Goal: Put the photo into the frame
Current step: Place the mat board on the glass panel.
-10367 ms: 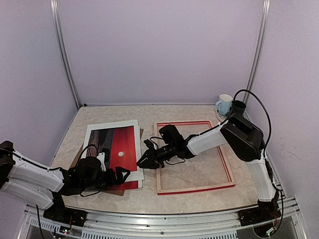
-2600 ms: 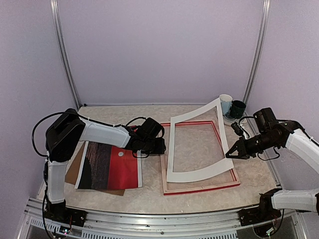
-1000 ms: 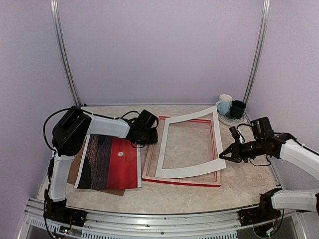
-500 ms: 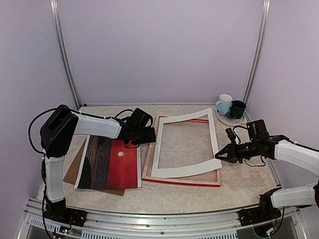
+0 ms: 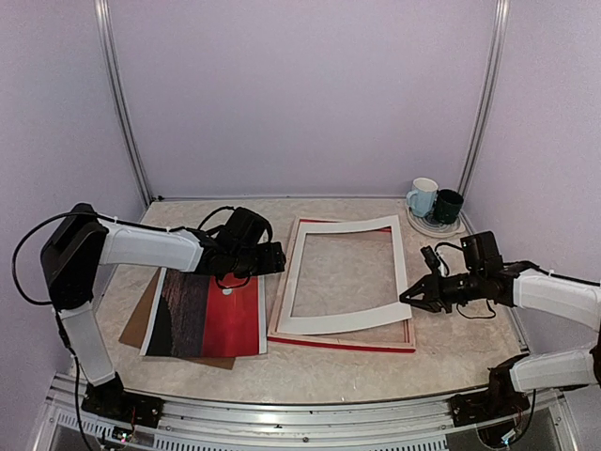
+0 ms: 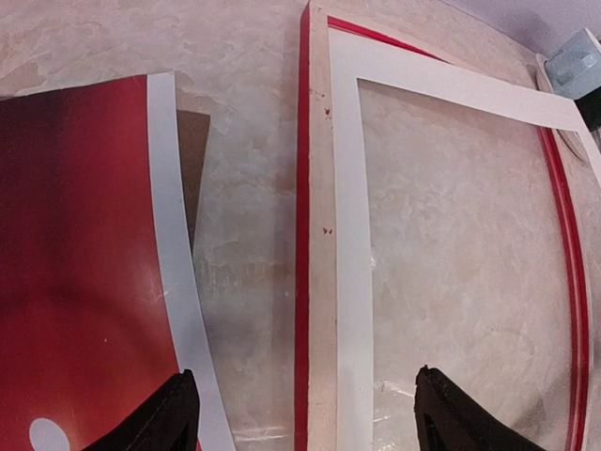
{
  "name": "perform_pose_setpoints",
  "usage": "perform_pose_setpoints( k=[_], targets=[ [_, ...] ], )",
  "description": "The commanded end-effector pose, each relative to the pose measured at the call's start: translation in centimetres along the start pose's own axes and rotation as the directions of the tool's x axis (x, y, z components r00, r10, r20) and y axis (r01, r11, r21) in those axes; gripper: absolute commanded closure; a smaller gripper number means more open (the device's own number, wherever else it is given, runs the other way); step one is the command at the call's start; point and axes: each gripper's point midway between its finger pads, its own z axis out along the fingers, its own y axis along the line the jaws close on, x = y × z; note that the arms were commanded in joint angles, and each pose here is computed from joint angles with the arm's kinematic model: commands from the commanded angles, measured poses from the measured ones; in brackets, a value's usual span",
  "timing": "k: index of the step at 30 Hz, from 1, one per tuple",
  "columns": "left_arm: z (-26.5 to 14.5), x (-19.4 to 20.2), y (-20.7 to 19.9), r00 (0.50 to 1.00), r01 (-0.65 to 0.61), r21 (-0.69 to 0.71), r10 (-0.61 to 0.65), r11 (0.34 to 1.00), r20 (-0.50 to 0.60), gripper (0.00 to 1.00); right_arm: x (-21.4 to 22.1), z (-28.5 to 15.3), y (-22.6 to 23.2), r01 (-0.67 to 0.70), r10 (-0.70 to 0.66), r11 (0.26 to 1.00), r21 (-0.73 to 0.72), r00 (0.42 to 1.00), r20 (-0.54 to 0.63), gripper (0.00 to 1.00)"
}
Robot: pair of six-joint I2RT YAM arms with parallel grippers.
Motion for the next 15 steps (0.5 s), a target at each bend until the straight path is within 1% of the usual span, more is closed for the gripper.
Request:
perform_pose_setpoints(
  k=[1,6,8,10,15],
  targets=[
    [-2.2,-0.6,-0.1,0.998,0.018,0.016,-0.019,1.000,0.057,0.21,0.4,0.4,0.0,0.008,-0.008,1.000,-0.010,1.000,-0.004,0.89],
    [-3.4,0.4,0.5,0.998,0.023,0.009,-0.023,1.000,0.060,0.20,0.7,0.6,-0.3,0.004,-0.004,1.000,0.001,1.000,-0.007,0.85],
    [-3.8,0.8,0.8,0.998,0.028,0.012,-0.028,1.000,0.060,0.20,0.8,0.7,-0.4,0.004,-0.004,1.000,0.004,1.000,-0.011,0.82],
    [-4.1,1.1,1.3,0.998,0.032,0.012,-0.033,0.999,0.059,0.18,0.9,0.7,-0.5,0.004,-0.004,1.000,0.015,1.000,-0.014,0.76],
    [-5.0,1.5,2.3,0.997,0.036,-0.003,-0.036,0.999,0.065,0.12,0.3,-0.4,-0.7,0.060,-0.060,0.993,0.101,0.998,-0.007,0.53]
  ],
)
